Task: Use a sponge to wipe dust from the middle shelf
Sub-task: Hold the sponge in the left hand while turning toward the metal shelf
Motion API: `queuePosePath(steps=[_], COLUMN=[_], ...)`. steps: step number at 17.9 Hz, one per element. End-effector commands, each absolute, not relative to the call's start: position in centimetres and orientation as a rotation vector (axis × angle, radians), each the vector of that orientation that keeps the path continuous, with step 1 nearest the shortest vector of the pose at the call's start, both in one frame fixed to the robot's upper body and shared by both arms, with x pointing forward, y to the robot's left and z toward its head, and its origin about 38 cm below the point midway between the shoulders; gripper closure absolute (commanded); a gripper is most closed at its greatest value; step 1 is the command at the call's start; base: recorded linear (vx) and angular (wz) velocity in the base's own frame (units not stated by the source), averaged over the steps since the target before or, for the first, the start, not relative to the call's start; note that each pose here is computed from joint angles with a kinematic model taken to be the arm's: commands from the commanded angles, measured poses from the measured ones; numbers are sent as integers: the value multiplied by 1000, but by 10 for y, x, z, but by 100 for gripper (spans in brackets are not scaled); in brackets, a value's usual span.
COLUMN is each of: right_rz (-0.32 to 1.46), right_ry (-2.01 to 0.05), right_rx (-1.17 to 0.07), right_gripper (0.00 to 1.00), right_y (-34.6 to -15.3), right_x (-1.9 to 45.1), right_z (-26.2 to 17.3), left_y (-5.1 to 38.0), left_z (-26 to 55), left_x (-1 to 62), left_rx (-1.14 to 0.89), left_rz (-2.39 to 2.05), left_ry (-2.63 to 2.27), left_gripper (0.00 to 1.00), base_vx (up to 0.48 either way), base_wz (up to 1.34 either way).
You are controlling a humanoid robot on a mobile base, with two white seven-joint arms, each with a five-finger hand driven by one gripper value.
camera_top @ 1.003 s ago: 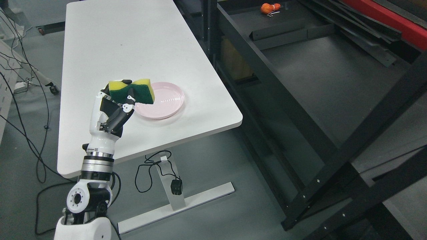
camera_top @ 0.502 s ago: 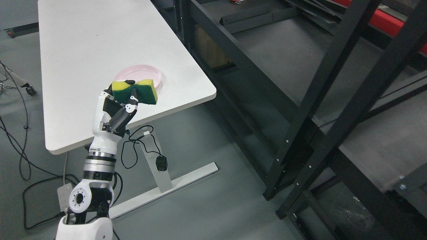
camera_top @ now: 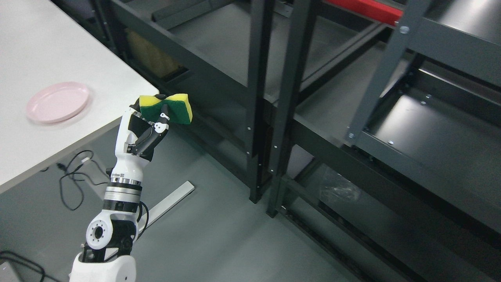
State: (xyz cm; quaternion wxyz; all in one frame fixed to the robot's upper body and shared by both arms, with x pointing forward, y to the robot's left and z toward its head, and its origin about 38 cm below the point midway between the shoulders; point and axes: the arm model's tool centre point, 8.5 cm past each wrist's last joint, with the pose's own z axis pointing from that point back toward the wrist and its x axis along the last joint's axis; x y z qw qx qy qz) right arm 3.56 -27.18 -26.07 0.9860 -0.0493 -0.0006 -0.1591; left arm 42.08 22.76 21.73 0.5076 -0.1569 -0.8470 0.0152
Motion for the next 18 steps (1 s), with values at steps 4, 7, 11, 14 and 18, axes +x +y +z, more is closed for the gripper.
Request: queuePosePath(steps=[4,7,11,14,18], right_rz=[-319,-321,-319,-321,-321], right_ry=[-21,-21,-21,-21,-21], right_rx=[-118,-118,-118,-118,-118], right_gripper=[0,0,0,0,0], right_y=[-284,-284,-284,-284,-284], right_x=[41,41,41,41,41], right_z=[-260,-260,-260,-260,-260], left_y=[224,218,208,190,146], left_z=[219,222,231,240,256], left_x=[421,422,425,427,424], left_rx=[-382,-397,-421,-463,-544], left_rz=[0,-16,-44,-95,-258], left_ry=[-2043,-2046,-2064,-2081,-2098], left_gripper=[93,93,93,93,93], base_vx=[-112,-66,-39,-3,19], base_wz=[-889,-893,-850,-718,-542])
